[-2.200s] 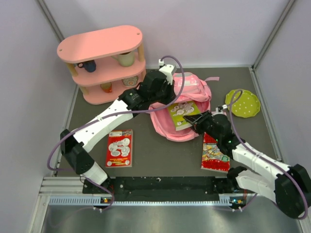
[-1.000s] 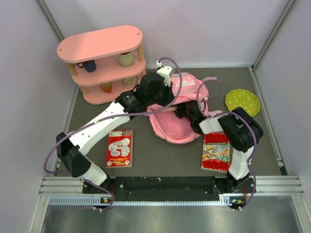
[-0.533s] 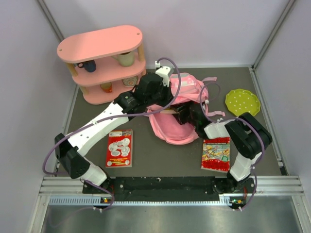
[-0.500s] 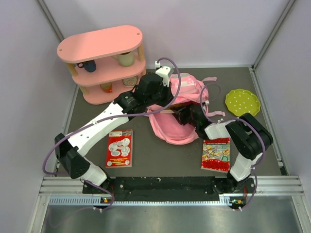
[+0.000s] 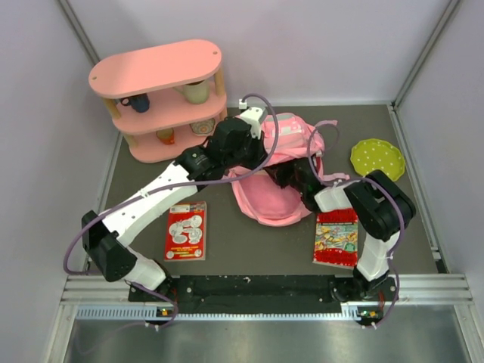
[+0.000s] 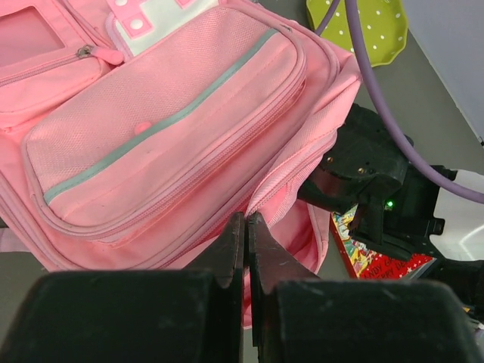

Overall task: Pack the student bag
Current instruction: Place the book in the student bag, then pick up the book from the center of the board.

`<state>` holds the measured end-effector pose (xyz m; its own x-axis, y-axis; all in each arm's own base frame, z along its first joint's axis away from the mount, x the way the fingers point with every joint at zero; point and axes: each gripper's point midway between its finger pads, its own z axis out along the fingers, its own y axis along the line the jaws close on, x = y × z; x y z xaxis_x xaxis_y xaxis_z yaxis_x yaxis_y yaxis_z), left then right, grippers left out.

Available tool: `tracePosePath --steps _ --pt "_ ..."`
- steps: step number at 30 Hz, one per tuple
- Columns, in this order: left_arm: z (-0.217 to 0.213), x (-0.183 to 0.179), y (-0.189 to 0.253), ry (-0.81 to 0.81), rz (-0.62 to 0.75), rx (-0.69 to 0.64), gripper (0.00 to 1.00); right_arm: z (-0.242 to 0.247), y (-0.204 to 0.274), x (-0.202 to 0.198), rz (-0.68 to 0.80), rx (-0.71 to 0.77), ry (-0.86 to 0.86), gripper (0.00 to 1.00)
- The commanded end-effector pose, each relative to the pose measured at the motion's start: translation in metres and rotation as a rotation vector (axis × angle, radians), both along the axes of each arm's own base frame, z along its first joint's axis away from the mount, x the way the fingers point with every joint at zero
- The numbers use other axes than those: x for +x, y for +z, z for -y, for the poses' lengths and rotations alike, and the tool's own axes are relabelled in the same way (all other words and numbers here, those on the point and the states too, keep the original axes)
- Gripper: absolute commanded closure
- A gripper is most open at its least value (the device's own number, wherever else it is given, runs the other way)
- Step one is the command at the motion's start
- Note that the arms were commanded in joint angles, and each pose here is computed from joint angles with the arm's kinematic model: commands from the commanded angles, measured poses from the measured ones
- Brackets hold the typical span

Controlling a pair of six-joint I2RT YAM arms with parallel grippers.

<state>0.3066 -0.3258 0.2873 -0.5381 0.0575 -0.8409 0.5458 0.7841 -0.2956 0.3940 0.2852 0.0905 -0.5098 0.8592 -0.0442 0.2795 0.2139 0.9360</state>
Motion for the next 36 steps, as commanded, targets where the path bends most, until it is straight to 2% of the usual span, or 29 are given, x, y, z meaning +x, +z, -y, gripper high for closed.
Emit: tracePosePath --steps 1,4,5,7,8,9,10,11,12,13,14,15,17,18,21,22,23,24,25,26,27,29,30,32,33,36 --pt "-0.010 0.003 0.050 0.044 0.118 -0.117 1.00 0.006 0.039 0.018 0.134 0.027 0.019 0.76" --pt "-0.019 0.006 0.035 0.074 0.093 -0.082 1.00 0.011 0.050 -0.001 0.204 -0.011 0.107 0.66" --pt "-0.024 0.008 0.032 0.093 0.091 -0.073 1.00 0.011 0.065 -0.011 0.267 -0.048 0.150 0.61" --pt "-0.031 0.011 0.024 0.117 0.085 -0.056 1.00 0.004 0.060 -0.043 0.246 -0.067 0.264 0.56" --pt "-0.035 0.011 0.019 0.124 0.078 -0.049 1.00 0.005 0.082 -0.056 0.329 -0.075 0.306 0.55" --pt "-0.038 0.012 0.015 0.135 0.071 -0.041 1.00 0.007 0.078 -0.071 0.337 -0.085 0.340 0.54" --pt "-0.044 0.014 0.011 0.148 0.067 -0.034 1.00 0.005 0.070 -0.089 0.297 -0.097 0.413 0.53" --pt "-0.048 0.011 0.004 0.153 0.057 -0.022 1.00 0.007 0.069 -0.098 0.317 -0.159 0.467 0.51" --pt "-0.052 0.011 0.001 0.167 0.055 -0.012 1.00 0.010 0.084 -0.104 0.336 -0.207 0.503 0.51" --pt "-0.058 0.011 0.001 0.181 0.057 -0.013 1.00 0.021 0.056 -0.123 0.190 -0.295 0.553 0.49" --pt "-0.062 0.009 -0.011 0.183 0.039 0.006 1.00 0.029 0.050 -0.131 0.199 -0.367 0.595 0.41" --pt "-0.065 0.007 -0.015 0.183 0.033 0.011 1.00 0.033 0.060 -0.142 0.231 -0.380 0.616 0.40" --pt "-0.069 0.002 -0.018 0.176 0.028 0.015 1.00 0.045 0.051 -0.162 0.217 -0.435 0.669 0.39" --pt "-0.071 -0.002 -0.027 0.174 0.014 0.027 1.00 0.050 0.061 -0.172 0.247 -0.433 0.658 0.38" --pt "-0.076 -0.007 -0.040 0.177 -0.004 0.039 1.00 0.071 0.058 -0.187 0.218 -0.493 0.621 0.32" --pt "-0.076 -0.008 -0.042 0.171 -0.008 0.042 1.00 0.079 0.072 -0.188 0.267 -0.510 0.576 0.28" --pt "-0.074 -0.010 -0.044 0.157 -0.015 0.043 1.00 0.089 0.066 -0.193 0.219 -0.536 0.553 0.26" --pt "-0.072 -0.012 -0.045 0.134 -0.014 0.044 1.00 0.097 0.068 -0.193 0.203 -0.557 0.508 0.24" --pt "-0.068 -0.015 -0.047 0.104 -0.021 0.039 1.00 0.116 0.073 -0.185 0.204 -0.609 0.394 0.20" --pt "-0.060 -0.021 -0.048 0.049 -0.031 0.021 0.93 0.130 0.069 -0.184 0.150 -0.629 0.322 0.19" --pt "-0.055 -0.027 -0.047 0.010 -0.041 0.006 0.82 0.150 0.059 -0.190 0.063 -0.681 0.266 0.16" --pt "-0.052 -0.037 -0.043 -0.027 -0.061 -0.011 0.53 0.194 0.050 -0.186 -0.051 -0.771 0.067 0.13" --pt "-0.052 -0.040 -0.040 -0.030 -0.060 -0.020 0.33 0.211 0.043 -0.193 -0.128 -0.810 0.027 0.11" --pt "-0.052 -0.050 -0.023 -0.045 -0.017 -0.055 0.22 0.232 0.040 -0.195 -0.187 -0.841 -0.051 0.09" --pt "-0.050 -0.051 -0.012 -0.045 0.014 -0.089 0.11 0.246 0.037 -0.196 -0.234 -0.839 -0.106 0.08" --pt "-0.038 -0.064 0.009 -0.113 0.062 -0.172 0.04 0.261 0.021 -0.201 -0.328 -0.805 -0.150 0.07"
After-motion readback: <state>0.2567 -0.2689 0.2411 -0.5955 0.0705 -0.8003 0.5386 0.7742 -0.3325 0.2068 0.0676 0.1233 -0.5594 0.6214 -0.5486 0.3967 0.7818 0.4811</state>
